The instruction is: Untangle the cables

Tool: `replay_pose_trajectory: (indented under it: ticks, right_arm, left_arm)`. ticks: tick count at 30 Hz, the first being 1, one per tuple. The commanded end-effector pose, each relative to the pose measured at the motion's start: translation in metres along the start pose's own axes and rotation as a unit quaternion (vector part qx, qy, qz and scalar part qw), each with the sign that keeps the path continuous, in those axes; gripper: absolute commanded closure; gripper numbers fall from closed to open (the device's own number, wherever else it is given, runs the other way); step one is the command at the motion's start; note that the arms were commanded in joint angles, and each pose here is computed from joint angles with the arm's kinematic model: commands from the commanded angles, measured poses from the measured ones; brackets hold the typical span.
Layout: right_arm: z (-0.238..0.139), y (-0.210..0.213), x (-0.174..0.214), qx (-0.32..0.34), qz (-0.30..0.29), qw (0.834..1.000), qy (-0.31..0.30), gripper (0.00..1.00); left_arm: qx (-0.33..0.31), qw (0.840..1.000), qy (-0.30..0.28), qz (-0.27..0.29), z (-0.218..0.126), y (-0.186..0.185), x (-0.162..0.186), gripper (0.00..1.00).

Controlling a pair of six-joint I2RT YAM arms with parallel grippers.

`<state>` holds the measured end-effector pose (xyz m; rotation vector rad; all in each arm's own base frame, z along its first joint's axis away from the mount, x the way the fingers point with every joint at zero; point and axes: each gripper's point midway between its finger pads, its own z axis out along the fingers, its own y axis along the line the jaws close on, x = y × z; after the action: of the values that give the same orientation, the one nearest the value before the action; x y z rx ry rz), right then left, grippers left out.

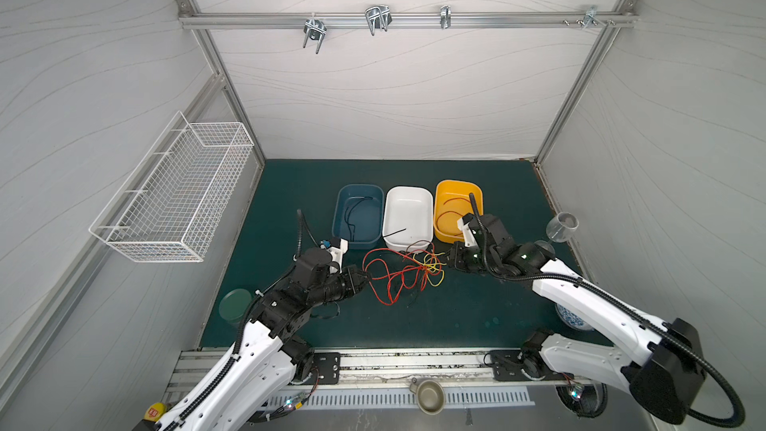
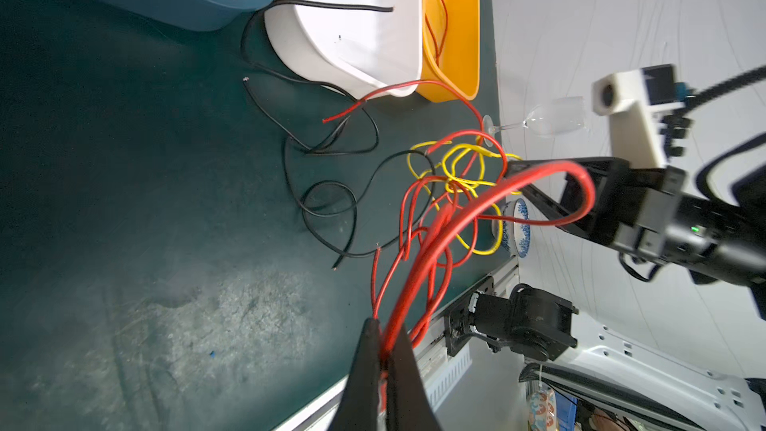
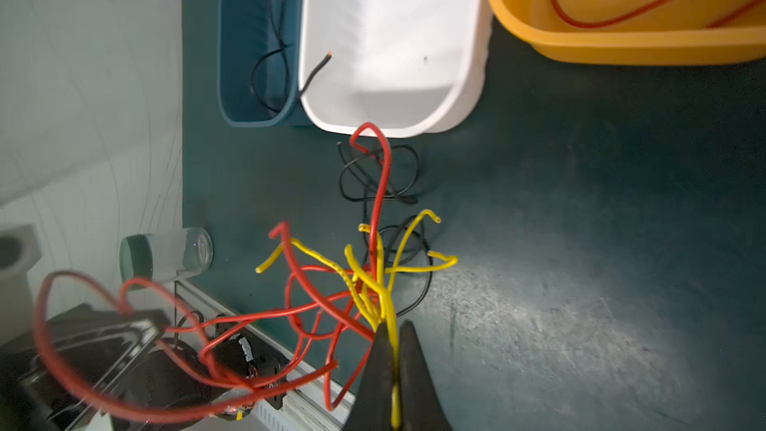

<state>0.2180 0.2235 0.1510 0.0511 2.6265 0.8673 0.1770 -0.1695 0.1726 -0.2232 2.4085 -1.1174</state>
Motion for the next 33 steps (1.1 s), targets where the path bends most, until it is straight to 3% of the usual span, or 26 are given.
replay_pose_trajectory:
  ticks: [1, 17, 23, 27, 33]
  right_arm:
    - [0.001, -0.026, 0.000, 0.023, 0.042, 0.999, -0.005, 1.00]
    - [0.025, -0.105, 0.024, 0.066, 0.120, 0.990, 0.022, 1.00]
    - [0.033, -0.115, 0.029, 0.078, 0.119, 0.989, 0.036, 1.00]
    - [0.031, -0.097, 0.023, 0.040, 0.097, 0.994, 0.039, 1.00]
    - [0.007, -0.065, 0.004, 0.001, 0.050, 0.999, 0.012, 0.67]
  left_arm:
    - [-0.001, 1.000, -0.017, -0.002, -0.022, -0.013, -0.006, 1.00]
    - [-0.024, 0.992, -0.069, 0.107, -0.114, -0.074, -0.035, 1.00]
    - [-0.007, 0.990, -0.069, 0.126, -0.131, -0.094, -0.037, 1.00]
    - [-0.007, 0.990, -0.046, 0.134, -0.121, -0.094, -0.035, 1.00]
    - [0.001, 0.993, 0.013, 0.119, -0.080, -0.085, -0.026, 1.00]
